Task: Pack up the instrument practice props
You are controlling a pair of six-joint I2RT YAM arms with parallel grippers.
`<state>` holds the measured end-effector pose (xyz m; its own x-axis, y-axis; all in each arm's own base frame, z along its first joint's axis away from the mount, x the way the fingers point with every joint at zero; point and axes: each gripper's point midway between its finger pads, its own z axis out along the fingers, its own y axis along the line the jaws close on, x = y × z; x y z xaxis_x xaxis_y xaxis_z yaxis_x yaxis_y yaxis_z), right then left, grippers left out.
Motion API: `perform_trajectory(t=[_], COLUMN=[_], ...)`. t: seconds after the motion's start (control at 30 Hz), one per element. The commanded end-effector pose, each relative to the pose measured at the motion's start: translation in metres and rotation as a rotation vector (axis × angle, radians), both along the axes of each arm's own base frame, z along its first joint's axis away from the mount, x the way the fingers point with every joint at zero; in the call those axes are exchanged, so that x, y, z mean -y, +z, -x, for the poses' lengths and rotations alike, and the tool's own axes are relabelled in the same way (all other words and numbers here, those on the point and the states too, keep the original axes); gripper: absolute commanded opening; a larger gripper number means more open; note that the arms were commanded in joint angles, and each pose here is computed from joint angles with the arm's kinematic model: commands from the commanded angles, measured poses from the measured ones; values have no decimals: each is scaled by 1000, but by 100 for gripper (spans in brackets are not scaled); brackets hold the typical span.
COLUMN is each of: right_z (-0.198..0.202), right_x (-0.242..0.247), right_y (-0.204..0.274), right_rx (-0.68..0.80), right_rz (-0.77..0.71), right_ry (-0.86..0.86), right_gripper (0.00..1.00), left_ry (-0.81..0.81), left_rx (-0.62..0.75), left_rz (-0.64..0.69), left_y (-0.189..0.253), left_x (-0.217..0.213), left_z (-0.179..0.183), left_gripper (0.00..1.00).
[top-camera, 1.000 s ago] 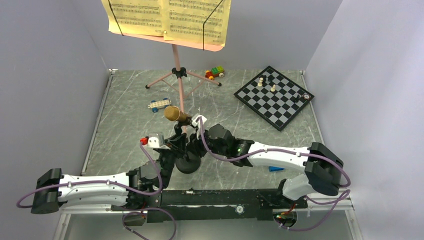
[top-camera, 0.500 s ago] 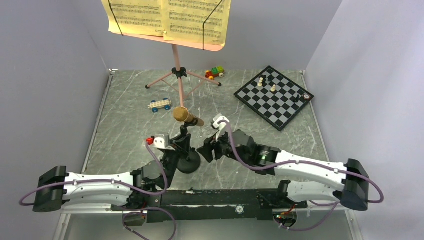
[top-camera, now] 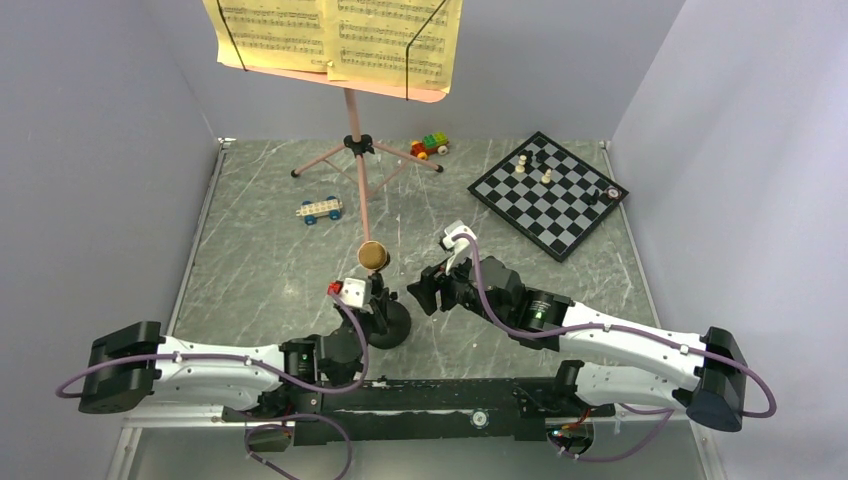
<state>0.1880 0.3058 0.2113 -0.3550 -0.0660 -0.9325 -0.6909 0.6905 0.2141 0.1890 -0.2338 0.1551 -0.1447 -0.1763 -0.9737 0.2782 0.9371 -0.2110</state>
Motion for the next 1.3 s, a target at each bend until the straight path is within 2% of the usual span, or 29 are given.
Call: perform_trajectory(t=[0.0, 0.07, 0.33, 0.57, 0.6, 0.67, 0.83, 1.03, 1.13, 1.27], right_z=[-4, -4, -5, -3, -3, -4, -4, -3, -2, -2], right_x=[2, 2, -1, 1, 2, 4, 8, 9, 10, 12], right_y=[12, 11, 12, 7, 6, 7, 7, 1, -1, -2], right_rx=[15, 14, 9, -8, -9, -6, -3, -15, -17, -19], right_rz=[-30, -30, -32, -12, -11, -10, -9, -9, -10, -10], right_ry=[-22, -20, -17, -18, -21, -25, -36, -41, -43, -47], right_gripper=[67, 67, 69, 69, 69, 70, 70, 70, 70, 70], left_ry=[-135, -161, -242, -271, -276, -277, -249, -151, -128, -97], left_rx=[-92, -65, 11, 71, 83, 107, 189, 262, 268, 246], left_rz=[-187, -158, -79, 2, 10, 44, 124, 37, 52, 0], left_y=[-69, -61, -27, 10, 15, 29, 73, 98, 106, 102], left_x=[-13, -11, 1, 7, 7, 5, -7, -16, -14, -7], left_z=[21, 22, 26, 27, 27, 27, 24, 11, 8, 0], left_gripper=[0, 2, 40, 61, 71, 76, 79, 82, 77, 63])
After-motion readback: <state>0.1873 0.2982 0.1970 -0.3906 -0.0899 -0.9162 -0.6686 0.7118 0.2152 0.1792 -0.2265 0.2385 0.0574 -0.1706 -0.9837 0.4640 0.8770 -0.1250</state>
